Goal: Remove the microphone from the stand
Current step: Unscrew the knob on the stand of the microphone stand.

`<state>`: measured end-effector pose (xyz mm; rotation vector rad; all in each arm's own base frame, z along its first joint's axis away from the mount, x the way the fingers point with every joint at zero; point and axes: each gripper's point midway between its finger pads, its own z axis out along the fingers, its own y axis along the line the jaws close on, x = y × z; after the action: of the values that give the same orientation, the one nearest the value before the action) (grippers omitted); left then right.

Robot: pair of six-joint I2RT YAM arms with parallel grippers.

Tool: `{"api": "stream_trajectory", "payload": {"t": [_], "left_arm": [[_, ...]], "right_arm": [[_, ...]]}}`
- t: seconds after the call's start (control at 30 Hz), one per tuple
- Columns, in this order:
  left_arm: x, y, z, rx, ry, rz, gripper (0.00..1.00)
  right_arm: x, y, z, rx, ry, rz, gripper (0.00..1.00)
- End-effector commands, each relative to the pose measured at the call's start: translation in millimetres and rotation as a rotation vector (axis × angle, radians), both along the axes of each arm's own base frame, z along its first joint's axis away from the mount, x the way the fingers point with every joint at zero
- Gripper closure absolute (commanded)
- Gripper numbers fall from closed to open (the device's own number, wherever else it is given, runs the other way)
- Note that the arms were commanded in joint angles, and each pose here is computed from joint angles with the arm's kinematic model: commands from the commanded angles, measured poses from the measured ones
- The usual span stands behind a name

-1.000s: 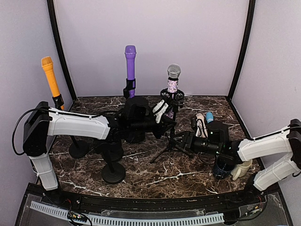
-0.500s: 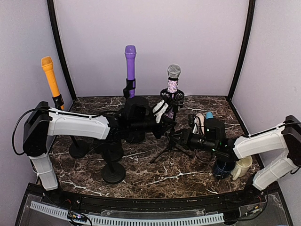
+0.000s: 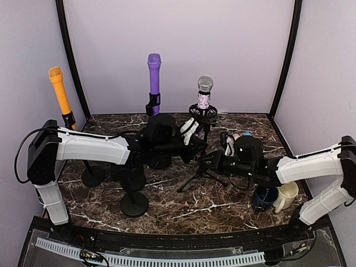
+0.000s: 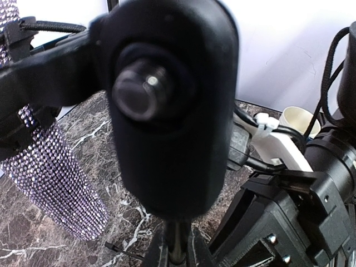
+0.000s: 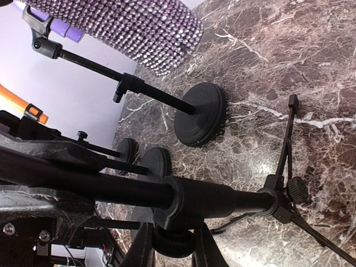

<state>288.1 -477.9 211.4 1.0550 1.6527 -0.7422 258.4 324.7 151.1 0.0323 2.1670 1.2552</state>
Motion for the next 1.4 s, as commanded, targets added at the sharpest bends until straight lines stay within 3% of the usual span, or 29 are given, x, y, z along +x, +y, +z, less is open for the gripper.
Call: {"api": "stream_trajectory", "payload": {"t": [0.0, 0.4, 0.57, 0.73, 0.8, 0.93, 1.03, 1.13, 1.37], "left_arm": [[-11, -1, -11, 0.030, 0.012, -0.038, 1.00], [-10, -2, -10, 0.026, 0.013, -0.036, 1.00], [-10, -2, -10, 0.029, 0.011, -0.032, 1.00], [-9, -2, -9, 0.029, 0.010, -0.031, 1.00], [-9, -2, -9, 0.030, 0.009, -0.030, 1.00], [-9, -2, -9, 0.029, 0.009, -0.031, 1.00], [-9, -3, -8, 0.025, 0.011, -0.031, 1.00], [-9, -3, -7, 0.019, 0.013, -0.029, 1.00], [-8, -3, -7, 0.020, 0.010, -0.027, 1.00]], "right_arm": [[20, -18, -1, -0.198, -0.062, -0.135, 1.00], [23, -35, -9, -0.621, -0.131, -0.302, 1.00], [24, -30, -4, -0.671, -0.139, -0.346, 1.00], [20, -21, -1, -0.595, -0.130, -0.316, 1.00], [17, -19, 5, -0.548, -0.140, -0.295, 0.87], [9, -22, 23, -0.436, -0.179, -0.281, 0.45], [6, -29, 29, -0.389, -0.208, -0.286, 0.26], [5, -36, 25, -0.345, -0.194, -0.276, 0.20], [1, -40, 19, -0.122, -0.132, -0.203, 0.18]]}}
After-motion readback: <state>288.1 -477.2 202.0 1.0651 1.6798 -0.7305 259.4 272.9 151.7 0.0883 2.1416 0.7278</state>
